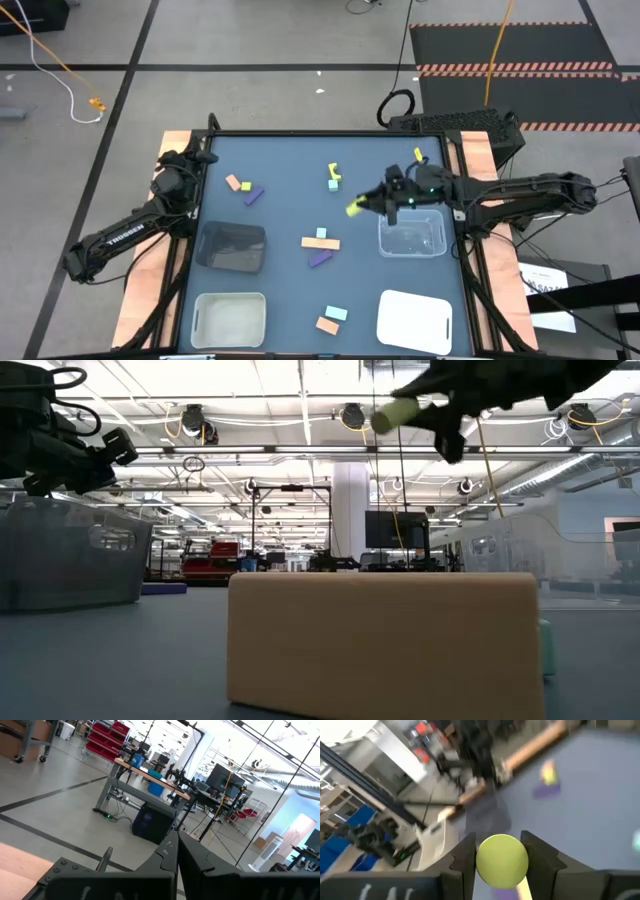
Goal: Sort & place blocks by color
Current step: Put the right green block into the transparent bin, then put the top right violet block into the white bin
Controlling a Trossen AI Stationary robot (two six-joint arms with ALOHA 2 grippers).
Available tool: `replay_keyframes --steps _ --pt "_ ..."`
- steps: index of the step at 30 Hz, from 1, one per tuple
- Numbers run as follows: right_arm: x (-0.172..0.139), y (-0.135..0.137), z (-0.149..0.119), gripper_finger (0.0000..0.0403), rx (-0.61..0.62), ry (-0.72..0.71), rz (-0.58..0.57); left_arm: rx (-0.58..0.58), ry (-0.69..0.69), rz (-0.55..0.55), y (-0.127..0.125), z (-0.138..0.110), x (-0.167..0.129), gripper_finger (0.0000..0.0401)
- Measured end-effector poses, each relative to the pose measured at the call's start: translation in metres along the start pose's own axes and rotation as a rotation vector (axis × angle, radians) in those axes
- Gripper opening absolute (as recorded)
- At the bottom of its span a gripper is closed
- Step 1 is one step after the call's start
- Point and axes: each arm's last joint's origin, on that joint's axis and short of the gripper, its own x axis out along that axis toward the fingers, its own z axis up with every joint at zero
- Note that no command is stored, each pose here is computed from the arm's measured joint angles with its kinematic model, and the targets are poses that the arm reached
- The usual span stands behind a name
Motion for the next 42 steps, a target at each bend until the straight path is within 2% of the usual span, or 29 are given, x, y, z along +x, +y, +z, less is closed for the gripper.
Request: replay_keyframes --steps 4,8,11,14,18,21,27,32,34,39,42 --pt "0.0 -0.002 -0.018 0.0111 0.137 0.144 -0.082 0.0 0.0 0.0 0.0 0.0 0.0 0.001" --pt "-0.009 -0.008 -0.034 0.0111 0.226 0.271 -0.223 0.0 0.0 0.0 0.0 0.0 0.0 0.001" --pt "-0.022 -0.013 -0.042 0.0111 0.234 0.338 -0.355 0.0 0.0 0.0 0.0 0.0 0.0 0.001" --pt "-0.035 -0.012 -0.041 0.0111 0.221 0.352 -0.436 0.001 0.0 0.0 0.0 0.0 0.0 0.001" --pt "-0.048 -0.01 -0.04 0.0111 0.225 0.367 -0.435 0.001 0.001 0.0 0.0 0.0 0.0 0.001" --pt "-0.057 -0.009 -0.043 0.0111 0.253 0.436 -0.421 0.001 0.001 0.0 0.0 0.0 0.0 0.001" --pt "-0.071 -0.018 -0.053 0.0111 0.284 0.537 -0.587 0.001 0.001 0.0 0.0 0.0 0.0 0.001" --pt "-0.071 -0.02 -0.054 0.0112 0.278 0.54 -0.621 0.0 0.0 0.0 0.0 0.0 0.0 0.001" --pt "-0.07 -0.02 -0.054 0.0141 0.277 0.539 -0.623 0.001 0.001 0.0 0.0 0.0 0.0 0.001" --pt "-0.07 -0.02 -0.054 0.0267 0.247 0.55 -0.61 0.001 0.001 0.0 0.0 0.0 0.0 0.001" --pt "-0.069 -0.018 -0.052 0.032 0.219 0.525 -0.566 0.0 0.001 0.0 0.0 0.0 0.0 0.001"
